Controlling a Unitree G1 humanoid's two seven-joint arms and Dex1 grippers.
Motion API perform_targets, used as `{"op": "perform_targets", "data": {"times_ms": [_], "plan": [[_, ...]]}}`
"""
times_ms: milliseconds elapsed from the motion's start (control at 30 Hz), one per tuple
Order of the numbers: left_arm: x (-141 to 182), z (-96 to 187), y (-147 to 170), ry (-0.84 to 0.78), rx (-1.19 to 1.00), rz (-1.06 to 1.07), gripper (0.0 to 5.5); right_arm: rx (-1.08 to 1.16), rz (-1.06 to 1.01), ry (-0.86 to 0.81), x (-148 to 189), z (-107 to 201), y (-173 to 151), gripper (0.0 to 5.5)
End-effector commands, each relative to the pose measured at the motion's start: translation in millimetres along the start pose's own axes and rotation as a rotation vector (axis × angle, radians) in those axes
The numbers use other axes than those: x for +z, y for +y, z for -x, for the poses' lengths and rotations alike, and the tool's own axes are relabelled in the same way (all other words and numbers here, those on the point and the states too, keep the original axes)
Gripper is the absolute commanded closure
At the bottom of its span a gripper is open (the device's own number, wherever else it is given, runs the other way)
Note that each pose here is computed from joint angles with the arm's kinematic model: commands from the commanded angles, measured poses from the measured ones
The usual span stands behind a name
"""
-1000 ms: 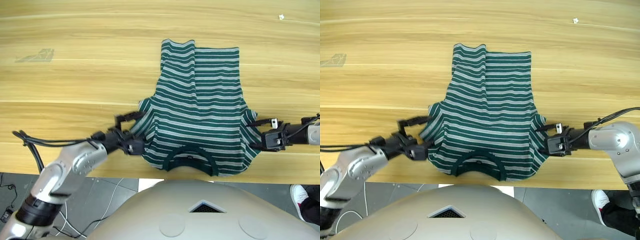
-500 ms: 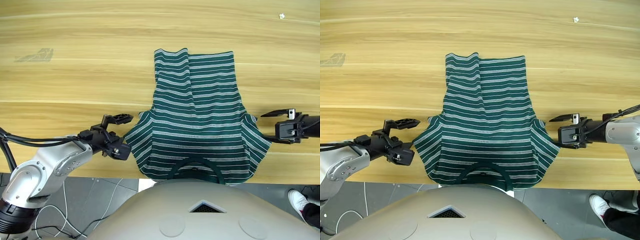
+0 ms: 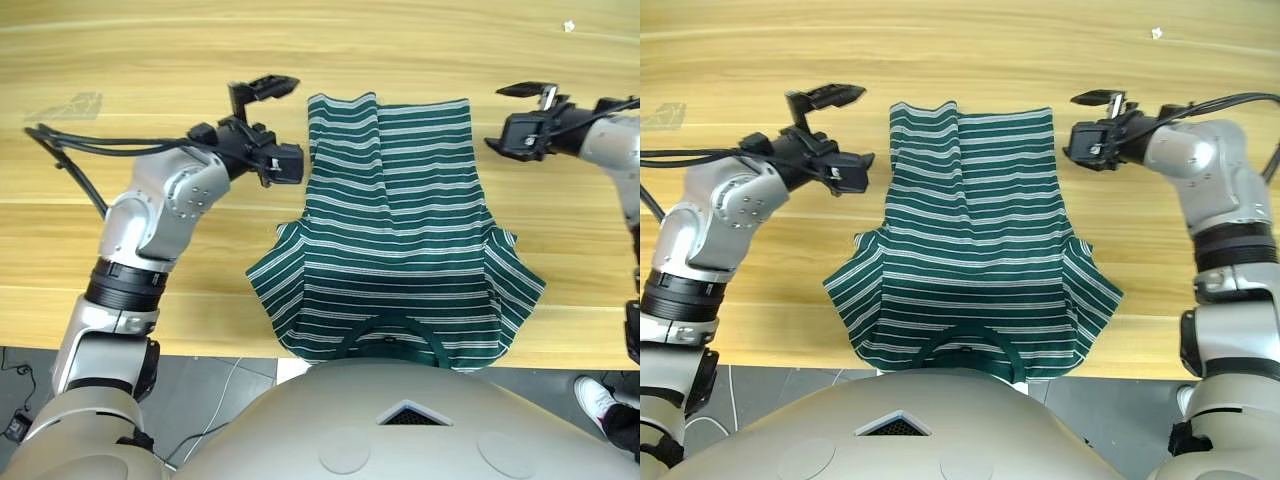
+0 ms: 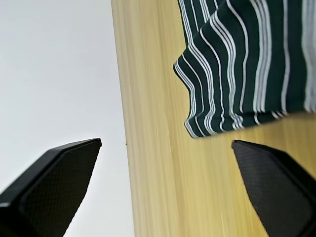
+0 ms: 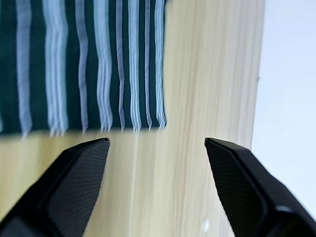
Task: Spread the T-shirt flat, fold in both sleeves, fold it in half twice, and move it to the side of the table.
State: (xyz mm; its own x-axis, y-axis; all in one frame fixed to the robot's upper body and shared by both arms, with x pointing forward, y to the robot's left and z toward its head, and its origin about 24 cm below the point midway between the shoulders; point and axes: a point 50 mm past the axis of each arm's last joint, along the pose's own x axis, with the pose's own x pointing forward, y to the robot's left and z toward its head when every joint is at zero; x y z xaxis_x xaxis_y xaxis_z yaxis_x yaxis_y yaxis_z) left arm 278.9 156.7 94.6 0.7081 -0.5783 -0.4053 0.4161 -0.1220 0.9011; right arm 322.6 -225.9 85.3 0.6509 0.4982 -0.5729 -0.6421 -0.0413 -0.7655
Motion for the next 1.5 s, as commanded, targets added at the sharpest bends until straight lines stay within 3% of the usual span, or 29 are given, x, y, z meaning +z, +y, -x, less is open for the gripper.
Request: {"op": "perform_targets", "data": {"times_ms": [33,233,367,600,767,967,1233,1500], "plan": [[3,-10,-12,-0.037,-0.042,0.126,0.60,-0.054,0.004,-0.009,2,-15,-5,1.93],[-8,-18,-4,-0.035,0.116,0.599,0.60,-0.112,-0.006,-0.024,3,-28,-3,1.93],[-10,-37,0,-0.035,0.154,0.712,0.60,-0.060,-0.022,-0.004,3,-43,11,1.93],[8,-80,-20,-0.049,0.077,0.786,0.60,-0.023,-0.017,0.026,8,-60,21,1.93],[12,-89,-29,-0.055,0.061,0.799,0.60,-0.017,-0.014,0.037,6,-62,24,1.93],[-20,-82,-45,0.086,0.073,0.789,0.60,-0.006,-0.032,0.078,-1,-60,29,1.93],[-47,-62,-50,0.156,0.117,0.792,0.60,-0.018,-0.062,0.117,-13,-50,28,1.93],[-50,-57,-49,0.145,0.142,0.822,0.60,-0.006,-0.081,0.113,-14,-49,34,1.93]]}}
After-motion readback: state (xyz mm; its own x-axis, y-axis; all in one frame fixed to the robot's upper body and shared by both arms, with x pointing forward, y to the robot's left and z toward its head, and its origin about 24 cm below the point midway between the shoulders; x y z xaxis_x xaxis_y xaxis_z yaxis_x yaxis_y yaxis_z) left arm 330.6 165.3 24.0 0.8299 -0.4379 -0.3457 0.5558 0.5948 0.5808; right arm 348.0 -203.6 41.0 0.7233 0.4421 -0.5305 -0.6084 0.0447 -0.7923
